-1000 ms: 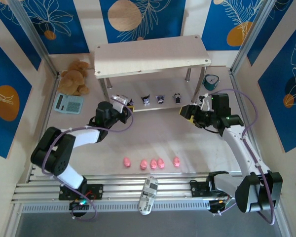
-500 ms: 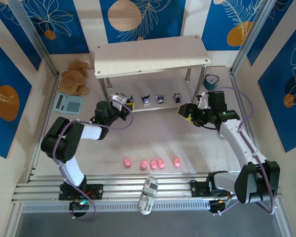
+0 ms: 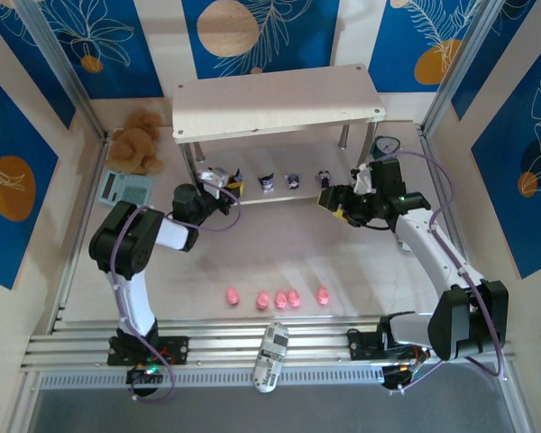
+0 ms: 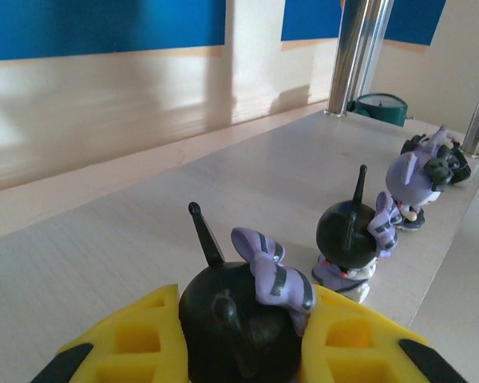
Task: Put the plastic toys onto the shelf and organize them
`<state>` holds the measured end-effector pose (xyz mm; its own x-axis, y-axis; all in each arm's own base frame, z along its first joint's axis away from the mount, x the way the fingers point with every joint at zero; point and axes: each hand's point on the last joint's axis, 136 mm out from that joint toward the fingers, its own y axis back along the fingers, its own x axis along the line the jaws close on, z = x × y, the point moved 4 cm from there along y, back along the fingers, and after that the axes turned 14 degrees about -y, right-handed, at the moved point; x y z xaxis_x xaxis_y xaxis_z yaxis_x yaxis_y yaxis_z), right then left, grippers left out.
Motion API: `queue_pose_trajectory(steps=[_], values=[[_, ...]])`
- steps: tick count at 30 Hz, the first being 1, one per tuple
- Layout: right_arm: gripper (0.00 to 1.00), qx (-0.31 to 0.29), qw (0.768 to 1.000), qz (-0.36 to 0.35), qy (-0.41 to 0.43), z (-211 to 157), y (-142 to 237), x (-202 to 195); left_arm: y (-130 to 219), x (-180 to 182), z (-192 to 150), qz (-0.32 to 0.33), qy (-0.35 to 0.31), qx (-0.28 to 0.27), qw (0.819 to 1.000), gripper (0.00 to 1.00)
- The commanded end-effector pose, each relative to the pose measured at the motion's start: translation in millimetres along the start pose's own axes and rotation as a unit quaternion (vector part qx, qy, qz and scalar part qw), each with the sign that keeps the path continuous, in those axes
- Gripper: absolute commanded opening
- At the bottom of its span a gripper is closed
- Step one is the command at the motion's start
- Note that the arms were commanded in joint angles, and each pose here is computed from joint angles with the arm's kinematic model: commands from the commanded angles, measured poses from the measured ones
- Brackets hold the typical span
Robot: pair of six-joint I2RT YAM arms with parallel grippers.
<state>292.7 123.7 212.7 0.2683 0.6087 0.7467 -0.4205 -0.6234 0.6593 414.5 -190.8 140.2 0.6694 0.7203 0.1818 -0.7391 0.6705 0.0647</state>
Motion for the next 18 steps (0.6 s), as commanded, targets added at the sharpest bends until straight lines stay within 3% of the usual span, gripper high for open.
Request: queue_pose_trajectory(steps=[1,10,18], values=[[0.67,0.005,1.0,-0.005,0.004,0,0,5,-3,14,12,0.027,-0.004,-0.041,0.999,0.24],[0.67,0.012,1.0,-0.011,0.006,0,-2,6,-3,15,2,0.044,-0.007,-0.043,0.998,0.26],[0.67,0.013,1.0,-0.01,0.004,0,-4,5,-8,16,-5,0.047,-0.021,0.023,0.998,0.27]])
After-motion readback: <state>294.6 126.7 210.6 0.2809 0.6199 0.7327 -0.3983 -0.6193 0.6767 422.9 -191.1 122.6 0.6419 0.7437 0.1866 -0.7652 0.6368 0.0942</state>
